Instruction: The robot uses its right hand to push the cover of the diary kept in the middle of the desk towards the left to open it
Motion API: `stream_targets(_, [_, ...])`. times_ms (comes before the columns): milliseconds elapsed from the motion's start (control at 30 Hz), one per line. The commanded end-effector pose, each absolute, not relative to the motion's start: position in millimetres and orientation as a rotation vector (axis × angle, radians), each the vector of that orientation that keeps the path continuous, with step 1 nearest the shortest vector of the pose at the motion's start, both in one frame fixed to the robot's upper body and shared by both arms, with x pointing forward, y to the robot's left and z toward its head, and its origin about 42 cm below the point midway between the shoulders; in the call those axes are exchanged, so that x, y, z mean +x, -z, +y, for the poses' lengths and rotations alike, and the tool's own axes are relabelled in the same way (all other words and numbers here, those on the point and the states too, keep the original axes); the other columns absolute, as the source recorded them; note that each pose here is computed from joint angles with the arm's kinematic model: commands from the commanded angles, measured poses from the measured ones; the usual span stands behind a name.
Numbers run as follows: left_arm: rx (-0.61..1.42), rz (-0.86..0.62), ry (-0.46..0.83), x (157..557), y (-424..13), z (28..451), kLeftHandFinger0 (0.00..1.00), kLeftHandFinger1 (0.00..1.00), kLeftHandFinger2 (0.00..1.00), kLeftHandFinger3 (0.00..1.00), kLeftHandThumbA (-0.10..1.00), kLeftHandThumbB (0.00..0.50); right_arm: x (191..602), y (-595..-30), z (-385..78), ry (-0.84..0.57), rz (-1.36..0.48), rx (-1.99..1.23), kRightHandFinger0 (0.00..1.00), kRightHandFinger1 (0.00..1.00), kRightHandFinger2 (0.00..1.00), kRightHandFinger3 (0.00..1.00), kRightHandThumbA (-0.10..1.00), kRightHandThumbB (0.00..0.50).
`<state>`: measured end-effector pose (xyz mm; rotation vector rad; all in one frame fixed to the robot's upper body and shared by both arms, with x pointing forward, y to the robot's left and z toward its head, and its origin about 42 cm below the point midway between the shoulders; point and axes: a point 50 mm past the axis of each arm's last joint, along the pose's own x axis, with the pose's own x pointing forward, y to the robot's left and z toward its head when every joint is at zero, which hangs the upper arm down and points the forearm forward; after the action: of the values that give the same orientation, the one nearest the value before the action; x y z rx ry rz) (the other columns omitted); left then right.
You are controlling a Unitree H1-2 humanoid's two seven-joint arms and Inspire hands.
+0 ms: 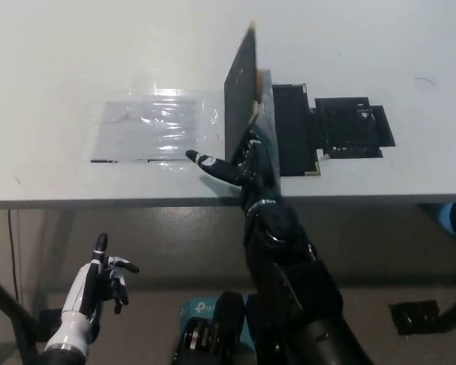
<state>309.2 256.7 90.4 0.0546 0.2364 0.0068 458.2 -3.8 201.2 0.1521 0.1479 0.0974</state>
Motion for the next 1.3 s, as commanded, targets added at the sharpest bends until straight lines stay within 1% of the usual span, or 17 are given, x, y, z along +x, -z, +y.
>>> stream_targets(0, [0.091, 0.185, 0.013, 318.7, -102.6, 258.0, 0.15, 0.16, 0.11, 0.33, 1.00, 0.500, 467.9, -262.9, 30.0, -0.246, -0.119, -0.077, 0.92, 0.98, 0.99, 1.00, 1.00, 0.216])
stream_targets(67, [0.091, 0.184, 0.019, 320.0, -104.6, 258.7, 0.12, 0.15, 0.10, 0.32, 1.00, 0.500, 469.1, -258.0, 25.6, -0.272, -0.181, -0.261, 0.90, 0.96, 0.99, 1.00, 1.00, 0.188])
stream_targets(100, [0.098, 0.184, 0.022, 321.1, -106.9, 259.3, 0.13, 0.16, 0.10, 0.32, 1.00, 0.500, 469.7, -255.6, 23.1, -0.280, -0.183, -0.330, 0.68, 0.76, 0.80, 1.00, 1.00, 0.206])
stream_targets(167, [0.099, 0.181, 0.025, 320.9, -107.1, 259.4, 0.15, 0.16, 0.09, 0.31, 1.00, 0.500, 469.3, -253.1, 20.8, -0.312, -0.185, -0.391, 0.55, 0.66, 0.72, 1.00, 1.00, 0.220])
stream_targets(200, [0.098, 0.184, 0.029, 322.2, -108.8, 260.5, 0.16, 0.17, 0.12, 0.32, 1.00, 0.500, 470.0, -250.2, 18.2, -0.337, -0.206, -0.488, 0.12, 0.25, 0.39, 0.97, 1.00, 0.197])
stream_targets(233, [0.098, 0.184, 0.031, 322.2, -108.9, 260.5, 0.16, 0.18, 0.12, 0.32, 1.00, 0.500, 469.9, -249.4, 17.6, -0.343, -0.212, -0.506, 0.02, 0.17, 0.33, 0.94, 1.00, 0.194])
stream_targets(267, [0.098, 0.180, 0.034, 322.5, -108.7, 260.6, 0.15, 0.17, 0.12, 0.32, 1.00, 0.500, 469.4, -247.4, 16.4, -0.352, -0.226, -0.567, 0.12, 0.29, 0.44, 1.00, 1.00, 0.234])
stream_targets(300, [0.096, 0.182, 0.035, 322.9, -108.4, 261.0, 0.16, 0.17, 0.11, 0.31, 1.00, 0.500, 468.0, -241.3, 13.6, -0.385, -0.221, -0.658, 0.39, 0.61, 0.70, 1.00, 1.00, 0.262])
stream_targets(333, [0.100, 0.190, 0.035, 323.1, -108.7, 261.1, 0.16, 0.18, 0.10, 0.32, 1.00, 0.500, 466.5, -236.7, 12.7, -0.401, -0.212, -0.724, 0.47, 0.66, 0.76, 1.00, 1.00, 0.302])
stream_targets(367, [0.110, 0.190, 0.042, 327.0, -111.0, 260.4, 0.16, 0.18, 0.10, 0.32, 1.00, 0.500, 467.2, -235.3, 10.0, -0.403, -0.209, -0.763, 0.47, 0.65, 0.76, 1.00, 1.00, 0.313])
stream_targets(433, [0.112, 0.199, 0.024, 328.0, -111.2, 260.4, 0.17, 0.18, 0.10, 0.32, 1.00, 0.474, 461.3, -222.7, 10.7, -0.420, -0.215, -0.846, 0.06, 0.20, 0.36, 1.00, 1.00, 0.328])
stream_targets(467, [0.116, 0.197, 0.030, 328.4, -111.6, 260.4, 0.18, 0.18, 0.10, 0.32, 1.00, 0.466, 455.3, -211.4, 13.0, -0.442, -0.229, -0.884, 0.00, 0.03, 0.21, 1.00, 1.00, 0.318])
stream_targets(633, [0.126, 0.192, 0.054, 333.3, -112.4, 254.5, 0.17, 0.17, 0.09, 0.31, 1.00, 0.499, 440.7, -183.8, 15.5, -0.493, -0.240, -0.972, 0.00, 0.00, 0.00, 1.00, 1.00, 0.344])
stream_targets(800, [0.141, 0.206, 0.061, 333.7, -112.4, 249.5, 0.30, 0.23, 0.13, 0.32, 1.00, 0.500, 424.2, -153.8, 25.7, -0.565, -0.238, -1.073, 0.00, 0.04, 0.15, 1.00, 1.00, 0.351])
stream_targets(1033, [0.136, 0.187, 0.082, 332.1, -113.3, 248.3, 0.23, 0.21, 0.14, 0.33, 1.00, 0.471, 421.4, -129.2, 15.9, -0.583, -0.189, -1.167, 0.00, 0.10, 0.33, 1.00, 1.00, 0.326])
stream_targets(1133, [0.132, 0.186, 0.073, 332.1, -112.8, 250.0, 0.19, 0.20, 0.14, 0.31, 1.00, 0.459, 426.9, -132.7, 13.1, -0.564, -0.184, -1.139, 0.00, 0.00, 0.22, 1.00, 1.00, 0.303])
stream_targets(1267, [0.108, 0.192, 0.073, 331.1, -112.1, 250.7, 0.18, 0.19, 0.13, 0.31, 1.00, 0.404, 433.1, -140.7, 10.2, -0.554, -0.178, -1.134, 0.00, 0.11, 0.37, 1.00, 1.00, 0.328])
